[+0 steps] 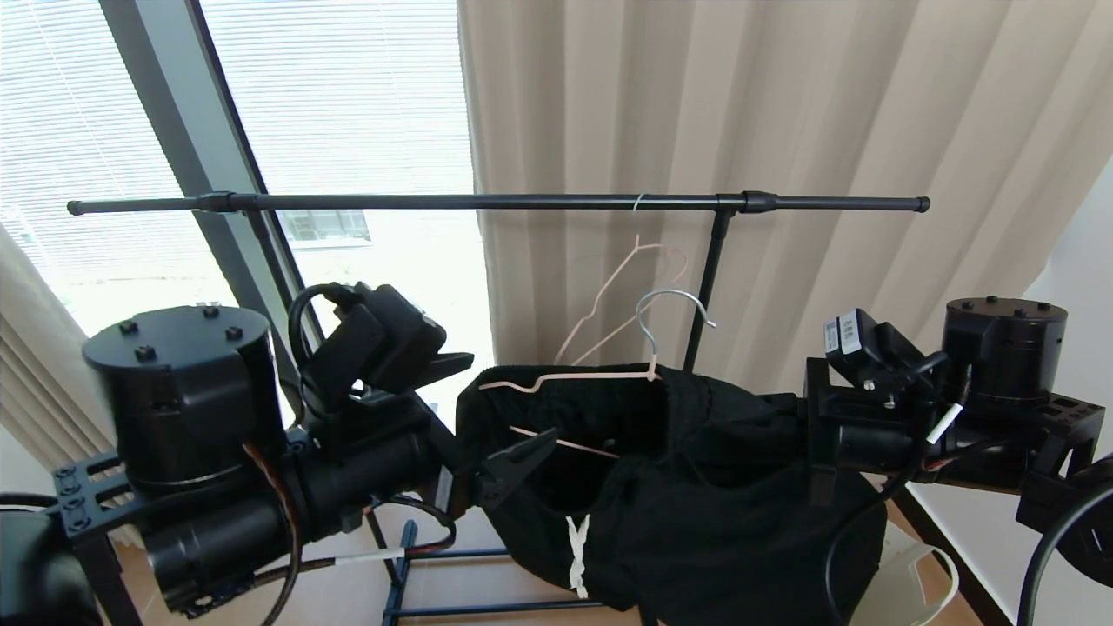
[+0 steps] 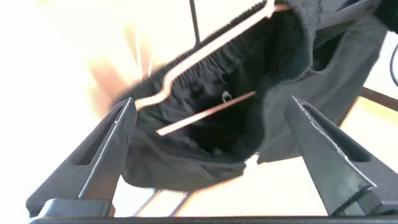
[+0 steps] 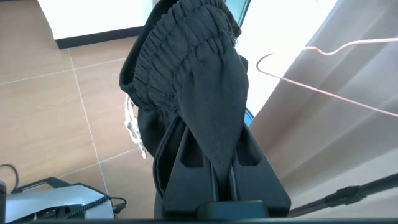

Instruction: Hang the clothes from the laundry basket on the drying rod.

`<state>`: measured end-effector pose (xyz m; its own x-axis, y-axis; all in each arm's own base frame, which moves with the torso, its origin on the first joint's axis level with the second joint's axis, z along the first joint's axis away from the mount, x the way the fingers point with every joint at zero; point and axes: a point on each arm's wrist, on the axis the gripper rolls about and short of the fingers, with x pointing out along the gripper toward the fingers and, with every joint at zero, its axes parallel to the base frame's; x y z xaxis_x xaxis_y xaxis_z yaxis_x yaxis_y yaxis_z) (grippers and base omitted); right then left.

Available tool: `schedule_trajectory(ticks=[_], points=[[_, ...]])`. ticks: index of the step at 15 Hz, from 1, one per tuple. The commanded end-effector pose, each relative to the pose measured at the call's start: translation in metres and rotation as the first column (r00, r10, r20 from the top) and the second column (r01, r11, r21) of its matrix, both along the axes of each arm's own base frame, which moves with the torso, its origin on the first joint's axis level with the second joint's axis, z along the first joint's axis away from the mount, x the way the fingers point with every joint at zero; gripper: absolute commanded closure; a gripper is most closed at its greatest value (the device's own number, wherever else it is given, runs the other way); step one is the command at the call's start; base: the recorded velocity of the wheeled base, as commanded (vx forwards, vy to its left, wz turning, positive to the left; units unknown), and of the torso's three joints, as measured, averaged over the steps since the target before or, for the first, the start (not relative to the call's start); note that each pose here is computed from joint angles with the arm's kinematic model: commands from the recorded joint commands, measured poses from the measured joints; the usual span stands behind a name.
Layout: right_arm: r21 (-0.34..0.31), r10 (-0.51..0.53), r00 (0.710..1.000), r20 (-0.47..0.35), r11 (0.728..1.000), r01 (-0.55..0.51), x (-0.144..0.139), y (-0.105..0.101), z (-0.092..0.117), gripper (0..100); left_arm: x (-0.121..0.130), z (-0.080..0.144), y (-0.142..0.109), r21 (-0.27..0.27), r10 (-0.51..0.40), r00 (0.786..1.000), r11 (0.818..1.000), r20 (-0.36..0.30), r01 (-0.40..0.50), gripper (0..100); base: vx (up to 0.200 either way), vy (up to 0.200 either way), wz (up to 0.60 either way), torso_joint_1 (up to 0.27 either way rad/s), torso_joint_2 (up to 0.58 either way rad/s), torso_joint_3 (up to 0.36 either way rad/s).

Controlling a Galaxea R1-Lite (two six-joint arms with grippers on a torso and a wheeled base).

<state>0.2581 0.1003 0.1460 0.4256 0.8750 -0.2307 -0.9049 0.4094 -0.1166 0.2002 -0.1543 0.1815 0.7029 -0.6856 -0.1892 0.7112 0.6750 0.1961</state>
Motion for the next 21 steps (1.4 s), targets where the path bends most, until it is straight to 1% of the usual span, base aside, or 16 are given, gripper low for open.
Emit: schedule_trajectory(ticks=[1, 3, 5, 6, 7, 8, 9, 10, 12, 13, 14, 17, 18, 19, 20, 21], points=[[0.009, 0.017, 1.0, -0.004, 1.0, -0.017, -0.001, -0.003, 0.0, 100, 0.016, 0.006, 0.037, -0.007, -0.018, 1.0, 1.0, 0.023, 0.018, 0, 0.0, 0.0, 0.0, 0.0, 0.0, 0.0], [0.023, 0.05, 0.999, -0.007, 0.998, -0.05, -0.002, -0.005, 0.001, 100, 0.034, 0.006, 0.061, -0.01, -0.092, 0.996, 0.996, 0.004, 0.092, 0, 0.0, 0.0, 0.0, 0.0, 0.0, 0.0], [0.029, 0.069, 0.998, -0.013, 0.997, -0.068, -0.003, -0.006, 0.0, 100, 0.042, 0.009, 0.078, -0.031, -0.196, 0.981, 0.98, 0.0, 0.196, 0, 0.0, 0.0, 0.0, 0.0, 0.0, 0.0], [0.035, 0.077, 0.997, -0.012, 0.996, -0.077, -0.002, -0.008, 0.0, 100, 0.047, 0.007, 0.087, -0.029, -0.245, 0.969, 0.969, 0.005, 0.246, 0, 0.0, 0.0, 0.0, 0.0, 0.0, 0.0], [0.042, 0.093, 0.996, -0.014, 0.995, -0.092, -0.002, -0.009, 0.0, 100, 0.055, 0.0, 0.096, -0.006, -0.262, 0.965, 0.965, 0.013, 0.262, 0, 0.0, 0.0, 0.0, 0.0, 0.0, 0.0], [0.042, 0.093, 0.996, -0.014, 0.995, -0.092, -0.002, -0.009, 0.0, 100, 0.055, 0.0, 0.096, -0.006, -0.262, 0.965, 0.965, 0.013, 0.262, 0, 0.0, 0.0, 0.0, 0.0, 0.0, 0.0], [0.053, 0.108, 0.994, -0.011, 0.993, -0.107, -0.002, -0.013, 0.002, 100, 0.068, -0.019, 0.108, 0.063, -0.282, 0.959, 0.958, 0.02, 0.281, 0, 0.0, 0.0, 0.0, 0.0, 0.0, 0.0], [0.058, 0.118, 0.993, -0.01, 0.991, -0.117, -0.002, -0.014, 0.002, 100, 0.07, -0.028, 0.112, 0.125, -0.304, 0.952, 0.946, 0.029, 0.298, 0, 0.0, 0.0, 0.0, 0.0, 0.0, 0.0], [0.059, 0.119, 0.993, -0.01, 0.991, -0.119, -0.002, -0.014, 0.002, 100, 0.066, -0.035, 0.11, 0.195, -0.378, 0.924, 0.911, 0.047, 0.363, 0, 0.0, 0.0, 0.0, 0.0, 0.0, 0.0], [0.059, 0.119, 0.993, -0.01, 0.991, -0.118, -0.002, -0.014, 0.002, 100, 0.066, -0.035, 0.109, 0.212, -0.39, 0.92, 0.904, 0.051, 0.371, 0, 0.0, 0.0, 0.0, 0.0, 0.0, 0.0], [0.06, 0.118, 0.993, -0.007, 0.991, -0.117, -0.003, -0.015, 0.003, 100, 0.067, -0.036, 0.108, 0.25, -0.412, 0.909, 0.888, 0.058, 0.387, 0, 0.0, 0.0, 0.0, 0.0, 0.0, 0.0], [0.065, 0.138, 0.99, -0.011, 0.988, -0.137, -0.005, -0.015, 0.002, 100, 0.073, -0.037, 0.099, 0.253, -0.43, 0.902, 0.877, 0.036, 0.408, 0, 0.0, 0.0, 0.0, 0.0, 0.0, 0.0], [0.076, 0.169, 0.986, -0.006, 0.983, -0.168, -0.008, -0.015, 0.004, 100, 0.077, -0.036, 0.092, 0.293, -0.395, 0.918, 0.882, 0.031, 0.369, 0, 0.0, 0.0, 0.0, 0.0, 0.0, 0.0], [0.078, 0.176, 0.984, -0.005, 0.981, -0.175, -0.009, -0.016, 0.005, 100, 0.078, -0.036, 0.091, 0.307, -0.379, 0.925, 0.884, 0.028, 0.353, 0, 0.0, 0.0, 0.0, 0.0, 0.0, 0.0], [0.082, 0.186, 0.983, 0.001, 0.979, -0.185, -0.012, -0.017, 0.007, 100, 0.081, -0.036, 0.085, 0.322, -0.372, 0.928, 0.882, 0.026, 0.345, 0, 0.0, 0.0, 0.0, 0.0, 0.0, 0.0], [0.082, 0.189, 0.982, 0.001, 0.979, -0.188, -0.013, -0.017, 0.006, 100, 0.083, -0.036, 0.078, 0.324, -0.387, 0.922, 0.876, 0.025, 0.358, 0, 0.0, 0.0, 0.0, 0.0, 0.0, 0.0]])
